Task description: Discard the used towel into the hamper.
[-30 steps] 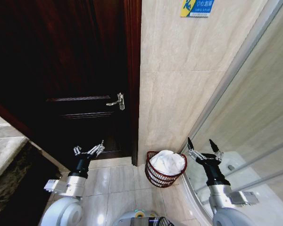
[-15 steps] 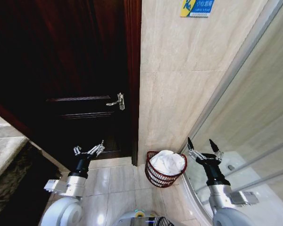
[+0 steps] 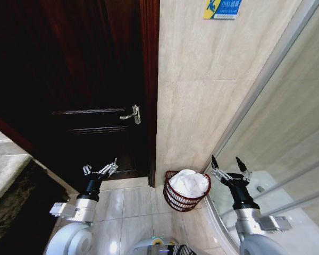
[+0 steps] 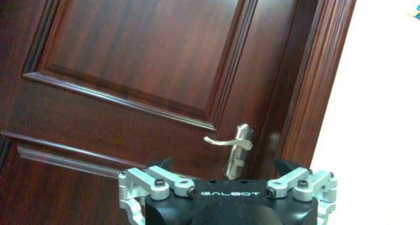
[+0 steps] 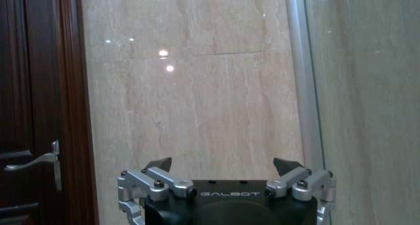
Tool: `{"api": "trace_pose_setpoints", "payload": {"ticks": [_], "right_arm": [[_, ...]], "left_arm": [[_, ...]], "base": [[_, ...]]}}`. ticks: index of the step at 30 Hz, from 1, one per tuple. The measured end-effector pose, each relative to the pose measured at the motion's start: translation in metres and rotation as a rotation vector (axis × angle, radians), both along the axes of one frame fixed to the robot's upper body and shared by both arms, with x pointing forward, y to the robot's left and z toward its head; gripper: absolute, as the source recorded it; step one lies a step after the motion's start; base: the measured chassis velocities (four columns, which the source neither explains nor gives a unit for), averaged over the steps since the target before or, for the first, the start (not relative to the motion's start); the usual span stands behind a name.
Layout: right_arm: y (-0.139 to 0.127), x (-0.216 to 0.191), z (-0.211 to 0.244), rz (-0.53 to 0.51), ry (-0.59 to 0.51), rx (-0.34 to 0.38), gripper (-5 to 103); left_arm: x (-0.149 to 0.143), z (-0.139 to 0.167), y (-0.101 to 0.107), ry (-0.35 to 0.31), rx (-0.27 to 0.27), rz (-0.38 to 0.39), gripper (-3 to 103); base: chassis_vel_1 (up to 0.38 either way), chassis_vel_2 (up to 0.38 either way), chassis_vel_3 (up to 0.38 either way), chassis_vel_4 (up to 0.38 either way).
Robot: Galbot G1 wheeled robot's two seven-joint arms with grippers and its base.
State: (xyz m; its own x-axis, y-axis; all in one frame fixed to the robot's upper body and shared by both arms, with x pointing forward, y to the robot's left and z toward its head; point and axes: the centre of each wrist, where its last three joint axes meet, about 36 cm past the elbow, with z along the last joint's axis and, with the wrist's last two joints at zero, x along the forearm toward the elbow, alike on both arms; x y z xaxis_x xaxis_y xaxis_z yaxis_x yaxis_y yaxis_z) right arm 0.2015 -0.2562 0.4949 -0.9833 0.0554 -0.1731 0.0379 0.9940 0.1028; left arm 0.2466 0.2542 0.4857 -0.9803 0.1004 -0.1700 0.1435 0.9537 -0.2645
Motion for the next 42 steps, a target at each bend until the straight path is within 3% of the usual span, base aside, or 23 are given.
{"api": "trace_pose_setpoints", "payload": {"ticks": [10, 14, 17, 20, 23, 28, 33, 37, 42], "right_arm": [[0.000, 0.000, 0.000, 0.000, 0.000, 0.000, 100], [0.000, 0.000, 0.000, -0.001, 0.001, -0.007, 100], [0.001, 0.001, -0.002, -0.015, 0.008, -0.051, 100], [0.003, 0.004, -0.008, -0.059, 0.025, -0.176, 100], [0.004, 0.004, -0.010, -0.069, 0.028, -0.207, 100], [0.004, 0.005, -0.010, -0.071, 0.029, -0.212, 100], [0.005, 0.006, -0.008, -0.055, 0.020, -0.206, 100], [0.010, 0.017, 0.009, 0.070, -0.042, -0.128, 100], [0.009, 0.020, 0.008, 0.073, -0.059, -0.107, 100]], "left_arm": [[0.000, 0.000, 0.000, 0.000, 0.000, 0.000, 100], [-0.004, -0.004, -0.003, 0.011, 0.027, 0.025, 100], [-0.009, -0.009, -0.008, 0.029, 0.062, 0.055, 100], [-0.019, -0.017, -0.017, 0.071, 0.129, 0.107, 100], [-0.023, -0.020, -0.020, 0.090, 0.152, 0.129, 100], [-0.022, 0.004, -0.016, 0.019, 0.093, 0.120, 100], [-0.022, 0.004, -0.016, 0.017, 0.076, 0.103, 100], [-0.023, 0.004, -0.017, 0.024, 0.071, 0.098, 100], [-0.024, 0.004, -0.016, 0.024, 0.069, 0.102, 100]], "base": [[0.000, 0.000, 0.000, 0.000], [0.000, 0.000, 0.000, 0.000], [0.000, 0.000, 0.000, 0.000], [0.000, 0.000, 0.000, 0.000], [0.000, 0.000, 0.000, 0.000], [0.000, 0.000, 0.000, 0.000], [0.000, 0.000, 0.000, 0.000], [0.000, 0.000, 0.000, 0.000], [0.000, 0.000, 0.000, 0.000]]}}
